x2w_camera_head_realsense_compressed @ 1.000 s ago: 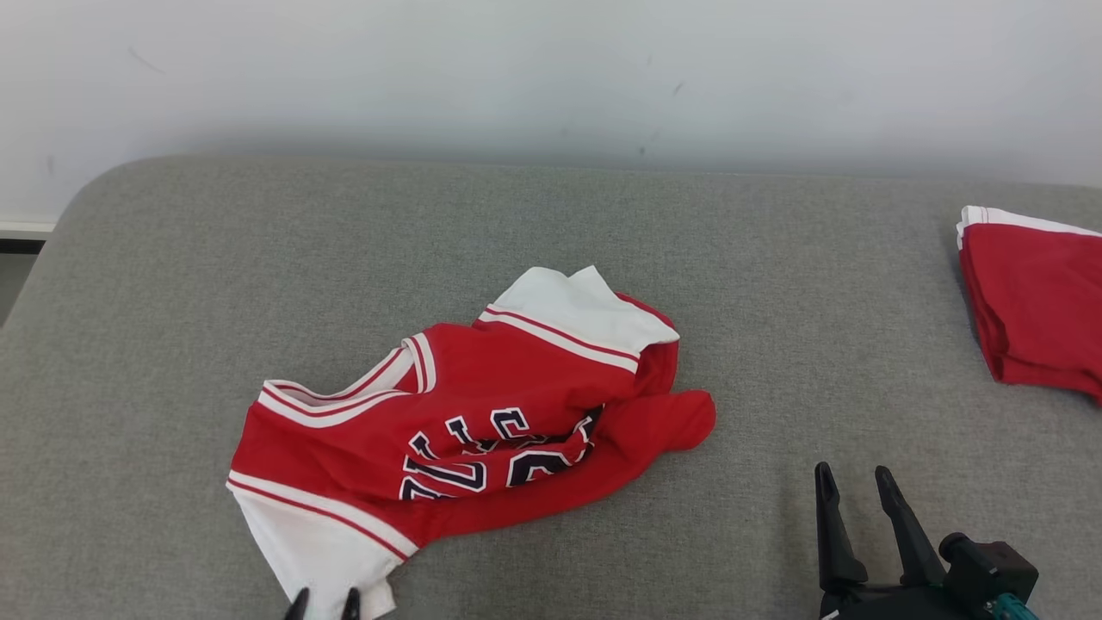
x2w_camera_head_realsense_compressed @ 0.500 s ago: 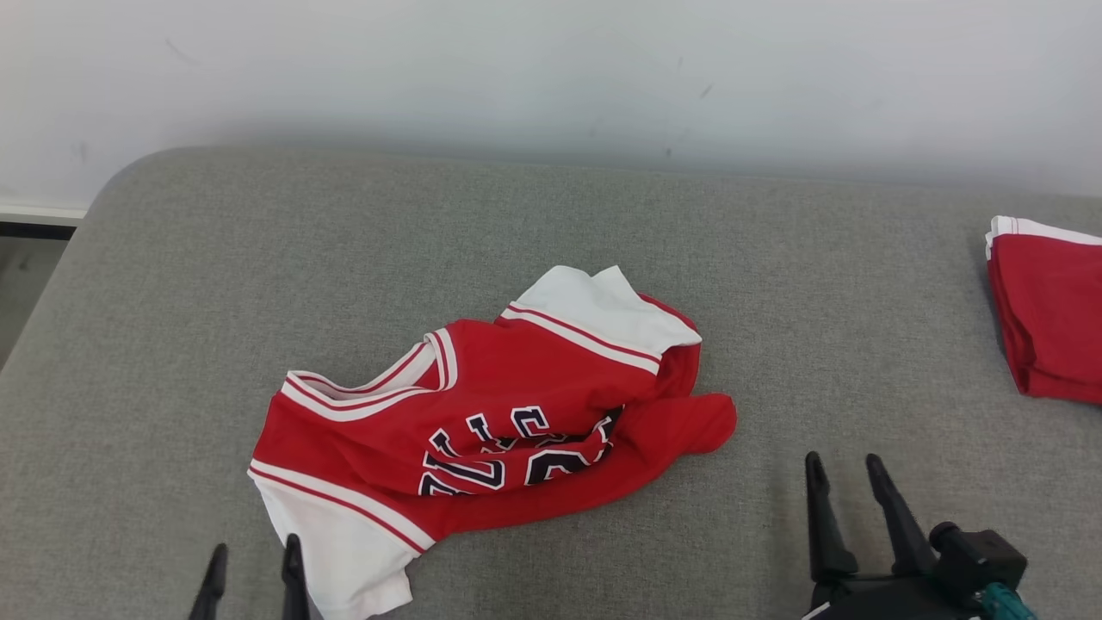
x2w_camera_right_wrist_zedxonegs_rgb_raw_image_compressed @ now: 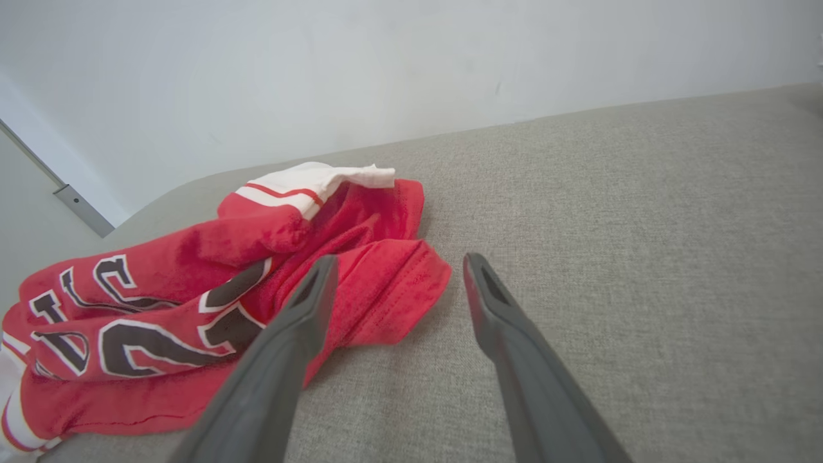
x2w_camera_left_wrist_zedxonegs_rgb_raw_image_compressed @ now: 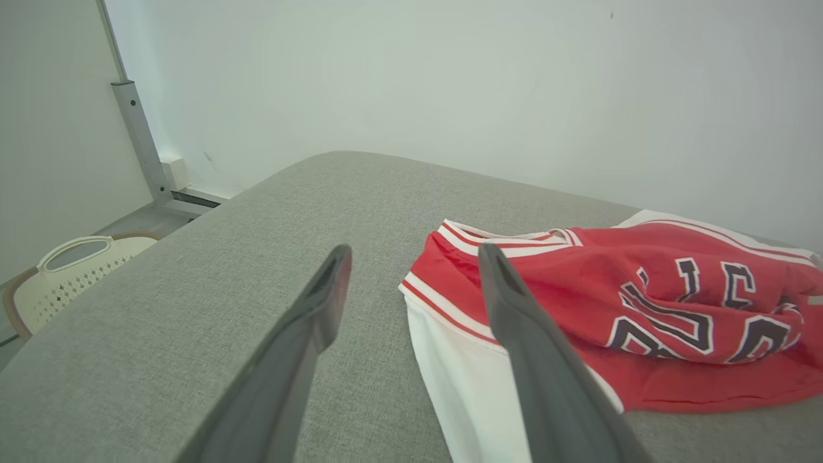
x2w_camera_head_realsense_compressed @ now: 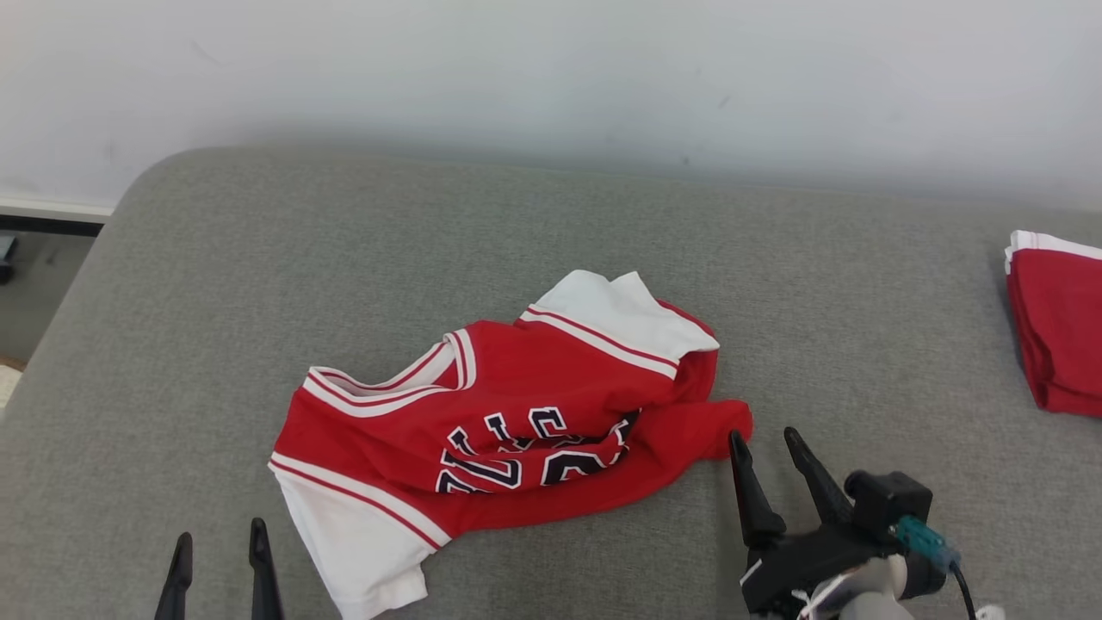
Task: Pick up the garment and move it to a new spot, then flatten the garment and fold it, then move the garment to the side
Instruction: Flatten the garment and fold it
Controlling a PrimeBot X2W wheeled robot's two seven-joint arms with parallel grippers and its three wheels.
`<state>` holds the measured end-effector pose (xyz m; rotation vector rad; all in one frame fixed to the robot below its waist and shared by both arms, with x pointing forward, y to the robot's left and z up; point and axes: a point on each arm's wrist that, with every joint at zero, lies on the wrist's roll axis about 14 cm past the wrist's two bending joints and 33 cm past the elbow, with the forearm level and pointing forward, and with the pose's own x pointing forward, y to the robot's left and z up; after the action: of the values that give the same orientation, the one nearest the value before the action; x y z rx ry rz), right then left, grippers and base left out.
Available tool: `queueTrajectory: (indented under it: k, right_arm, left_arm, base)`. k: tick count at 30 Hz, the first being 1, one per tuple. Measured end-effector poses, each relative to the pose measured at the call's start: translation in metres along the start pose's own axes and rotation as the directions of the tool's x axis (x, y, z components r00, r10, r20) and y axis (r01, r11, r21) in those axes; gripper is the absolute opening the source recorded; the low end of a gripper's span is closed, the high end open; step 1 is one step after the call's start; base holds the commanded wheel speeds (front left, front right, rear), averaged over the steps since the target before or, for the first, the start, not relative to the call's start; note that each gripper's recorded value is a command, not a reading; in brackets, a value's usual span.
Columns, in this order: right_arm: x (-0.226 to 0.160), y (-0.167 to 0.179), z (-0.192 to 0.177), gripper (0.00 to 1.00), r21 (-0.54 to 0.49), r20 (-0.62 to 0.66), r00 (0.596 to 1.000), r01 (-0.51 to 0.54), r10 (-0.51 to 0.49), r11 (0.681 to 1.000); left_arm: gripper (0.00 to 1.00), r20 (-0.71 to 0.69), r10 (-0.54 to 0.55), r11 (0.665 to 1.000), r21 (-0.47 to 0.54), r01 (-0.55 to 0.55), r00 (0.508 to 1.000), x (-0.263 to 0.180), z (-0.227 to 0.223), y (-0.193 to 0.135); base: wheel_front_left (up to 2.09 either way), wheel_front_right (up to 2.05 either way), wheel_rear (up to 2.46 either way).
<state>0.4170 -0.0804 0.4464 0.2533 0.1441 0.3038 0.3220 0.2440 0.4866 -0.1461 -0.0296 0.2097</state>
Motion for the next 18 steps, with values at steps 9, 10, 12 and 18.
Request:
queueTrajectory:
  k: [9,10,12,18]
  right_arm:
    - [0.023,-0.002,-0.034,1.0,0.009,-0.157,0.988,0.006,-0.005,1.0]
    - [0.025,-0.001,-0.038,1.0,0.018,-0.171,0.985,0.006,-0.003,1.0]
    - [0.031,0.004,-0.038,0.2,0.036,-0.177,0.984,0.001,0.006,0.999]
    - [0.038,0.004,-0.025,0.0,0.023,-0.147,0.989,-0.02,0.024,1.0]
  left_arm:
    - [1.0,-0.015,0.051,0.998,-0.034,-0.052,0.999,-0.012,-0.004,0.01]
    - [1.0,-0.017,0.059,0.997,-0.04,-0.059,0.998,-0.013,-0.005,0.012]
    - [1.0,-0.017,0.077,0.996,-0.047,-0.078,0.997,-0.016,-0.005,0.017]
    - [1.0,-0.014,0.101,0.993,-0.055,-0.102,0.995,-0.019,-0.004,0.025]
  base:
    - [0.0,0.0,0.0]
    - [0.0,0.0,0.0]
    - [0.0,0.0,0.0]
    - [0.0,0.0,0.0]
